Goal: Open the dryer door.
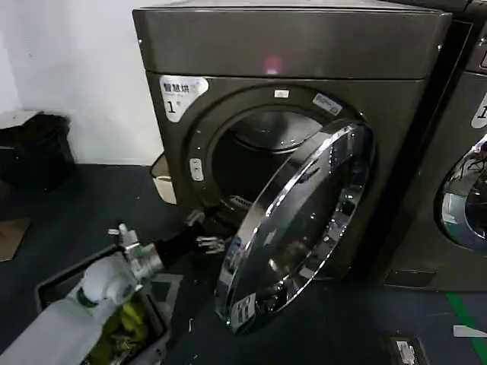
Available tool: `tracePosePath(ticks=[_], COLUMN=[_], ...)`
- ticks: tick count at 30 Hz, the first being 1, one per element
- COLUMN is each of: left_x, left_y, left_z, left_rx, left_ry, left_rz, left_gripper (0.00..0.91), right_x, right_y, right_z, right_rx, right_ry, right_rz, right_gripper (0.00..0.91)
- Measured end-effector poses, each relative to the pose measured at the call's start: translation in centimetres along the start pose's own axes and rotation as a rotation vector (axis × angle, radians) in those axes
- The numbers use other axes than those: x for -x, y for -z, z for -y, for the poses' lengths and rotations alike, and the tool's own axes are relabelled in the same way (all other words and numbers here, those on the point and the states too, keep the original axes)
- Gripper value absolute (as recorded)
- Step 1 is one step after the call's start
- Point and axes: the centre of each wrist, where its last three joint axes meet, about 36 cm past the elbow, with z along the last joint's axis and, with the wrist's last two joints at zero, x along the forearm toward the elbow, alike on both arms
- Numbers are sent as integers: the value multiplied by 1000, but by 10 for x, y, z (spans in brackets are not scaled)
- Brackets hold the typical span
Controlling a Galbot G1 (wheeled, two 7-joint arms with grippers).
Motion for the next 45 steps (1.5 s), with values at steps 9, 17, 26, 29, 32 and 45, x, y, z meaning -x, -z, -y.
tracePosePath(ticks=[9,17,26,29,32,45], left_x=[64,121,178,193,208,251], left_y=[-12,-16,-11,-9,-6,7], left_z=[12,15,11,13,15,16], left_rx=[7,21,42,51,77,153], left_ry=[-142,-194,-180,-172,-156,-91], left_rz=[-17,-29,-11,-8,4,81], left_gripper=[907,907,907,907,907,907], right_x=[-12,-25,-32,-32,-32,-38], right_y=[31,53,64,62,61,63], right_z=[67,103,116,117,117,130], right_rx=[-113,-171,-192,-189,-188,-205], right_ry=[-206,-283,-294,-292,-289,-293], right_rz=[28,58,70,68,68,64], right_gripper=[907,907,907,907,907,907])
